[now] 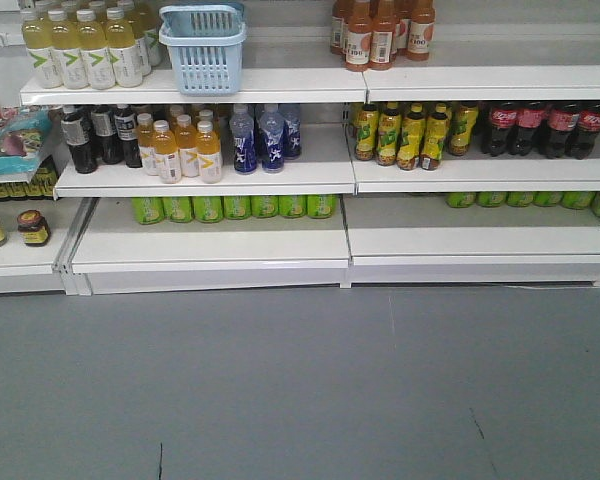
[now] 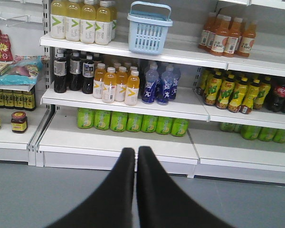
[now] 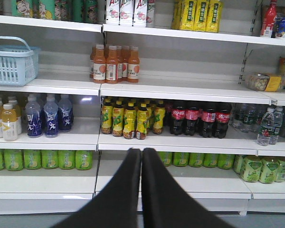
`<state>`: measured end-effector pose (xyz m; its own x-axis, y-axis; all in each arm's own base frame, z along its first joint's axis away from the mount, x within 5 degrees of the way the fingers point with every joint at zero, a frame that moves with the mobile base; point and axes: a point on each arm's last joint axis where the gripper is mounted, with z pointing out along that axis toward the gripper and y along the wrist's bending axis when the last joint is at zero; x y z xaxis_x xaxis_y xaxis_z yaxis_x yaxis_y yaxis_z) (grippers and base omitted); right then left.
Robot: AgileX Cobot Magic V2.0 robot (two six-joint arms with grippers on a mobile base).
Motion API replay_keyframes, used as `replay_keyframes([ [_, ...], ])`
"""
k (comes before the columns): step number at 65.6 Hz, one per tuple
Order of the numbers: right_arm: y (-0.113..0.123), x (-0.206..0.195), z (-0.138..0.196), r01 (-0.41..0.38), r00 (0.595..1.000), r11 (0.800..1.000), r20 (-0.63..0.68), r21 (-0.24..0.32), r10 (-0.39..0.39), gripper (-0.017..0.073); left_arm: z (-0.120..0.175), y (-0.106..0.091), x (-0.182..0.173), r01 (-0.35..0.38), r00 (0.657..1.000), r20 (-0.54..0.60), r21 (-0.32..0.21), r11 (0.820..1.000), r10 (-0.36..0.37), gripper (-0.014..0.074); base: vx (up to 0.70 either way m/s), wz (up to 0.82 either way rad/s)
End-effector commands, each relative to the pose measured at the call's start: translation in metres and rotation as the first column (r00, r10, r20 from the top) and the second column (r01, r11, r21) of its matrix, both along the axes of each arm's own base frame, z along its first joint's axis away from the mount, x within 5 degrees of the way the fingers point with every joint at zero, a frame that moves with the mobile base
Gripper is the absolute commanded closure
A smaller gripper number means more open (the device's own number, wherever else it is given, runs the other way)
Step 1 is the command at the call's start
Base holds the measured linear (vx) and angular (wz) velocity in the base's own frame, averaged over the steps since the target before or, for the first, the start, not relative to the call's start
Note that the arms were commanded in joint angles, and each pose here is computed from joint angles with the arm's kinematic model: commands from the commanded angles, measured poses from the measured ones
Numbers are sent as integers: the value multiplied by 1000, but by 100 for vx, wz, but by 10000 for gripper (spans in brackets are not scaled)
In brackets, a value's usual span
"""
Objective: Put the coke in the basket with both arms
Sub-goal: 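Drive the base toward the shelf holding the light-blue basket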
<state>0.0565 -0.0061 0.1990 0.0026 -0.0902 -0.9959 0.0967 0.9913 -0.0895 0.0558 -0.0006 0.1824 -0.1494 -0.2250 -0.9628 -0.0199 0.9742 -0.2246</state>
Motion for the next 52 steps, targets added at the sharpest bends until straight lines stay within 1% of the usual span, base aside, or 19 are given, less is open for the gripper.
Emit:
replay_keyframes([
  [1, 2, -1, 4, -19, 997, 999, 69, -27, 21, 561, 18, 0, -1, 1, 993, 116, -4, 1000, 0, 599, 0, 0],
  [52, 2, -1, 4, -19, 997, 999, 69, -27, 21, 561, 18, 0, -1, 1, 993, 116, -4, 1000, 0, 599, 0, 0],
])
